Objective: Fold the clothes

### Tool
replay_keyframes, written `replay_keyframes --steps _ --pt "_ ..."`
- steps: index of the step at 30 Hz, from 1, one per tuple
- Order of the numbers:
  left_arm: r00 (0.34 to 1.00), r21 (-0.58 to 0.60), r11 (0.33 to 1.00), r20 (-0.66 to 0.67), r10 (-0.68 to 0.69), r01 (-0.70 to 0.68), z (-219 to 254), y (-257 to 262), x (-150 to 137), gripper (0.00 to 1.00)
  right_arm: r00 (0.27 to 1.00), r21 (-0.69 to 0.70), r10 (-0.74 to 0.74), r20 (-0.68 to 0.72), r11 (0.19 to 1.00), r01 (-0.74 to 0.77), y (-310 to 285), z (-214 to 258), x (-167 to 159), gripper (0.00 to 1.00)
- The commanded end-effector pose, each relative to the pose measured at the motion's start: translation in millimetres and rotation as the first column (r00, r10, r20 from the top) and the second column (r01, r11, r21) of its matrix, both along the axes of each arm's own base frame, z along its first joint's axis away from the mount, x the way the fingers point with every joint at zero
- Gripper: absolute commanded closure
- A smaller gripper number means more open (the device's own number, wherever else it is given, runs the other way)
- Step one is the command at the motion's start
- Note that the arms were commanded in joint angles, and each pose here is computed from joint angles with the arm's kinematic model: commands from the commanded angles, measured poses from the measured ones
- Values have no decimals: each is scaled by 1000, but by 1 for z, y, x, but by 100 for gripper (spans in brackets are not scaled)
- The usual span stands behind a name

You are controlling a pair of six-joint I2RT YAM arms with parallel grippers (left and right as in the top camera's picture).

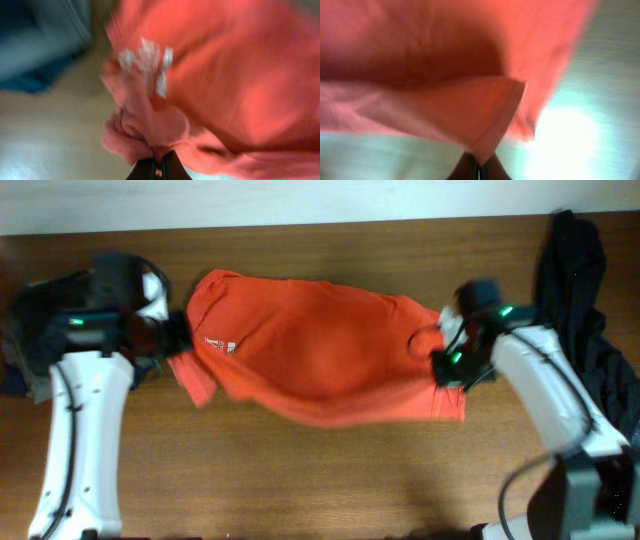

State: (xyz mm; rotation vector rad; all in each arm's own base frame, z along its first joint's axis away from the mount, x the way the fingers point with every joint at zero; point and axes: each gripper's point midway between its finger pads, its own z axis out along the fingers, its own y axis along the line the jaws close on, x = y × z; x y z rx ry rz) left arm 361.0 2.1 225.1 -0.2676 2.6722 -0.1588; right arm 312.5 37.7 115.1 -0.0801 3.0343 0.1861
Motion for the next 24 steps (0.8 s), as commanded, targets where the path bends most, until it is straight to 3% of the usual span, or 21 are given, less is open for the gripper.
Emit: replay_keyframes --steps 1,7,14,24 --pt "982 25 998 184 48 -53 68 26 17 99 964 -79 -60 257 993 83 -29 108 23 96" --pt "905 3 986 397 153 -168 166 71 8 99 894 -88 -104 437 984 157 -53 225 -3 96" --pt "805 -80 986 570 164 -144 245 81 -16 99 806 -112 -104 582 972 206 -62 292 -39 96" --pt "660 -28 985 739 133 -167 327 70 -73 99 570 -63 -142 809 944 324 -74 374 -90 96"
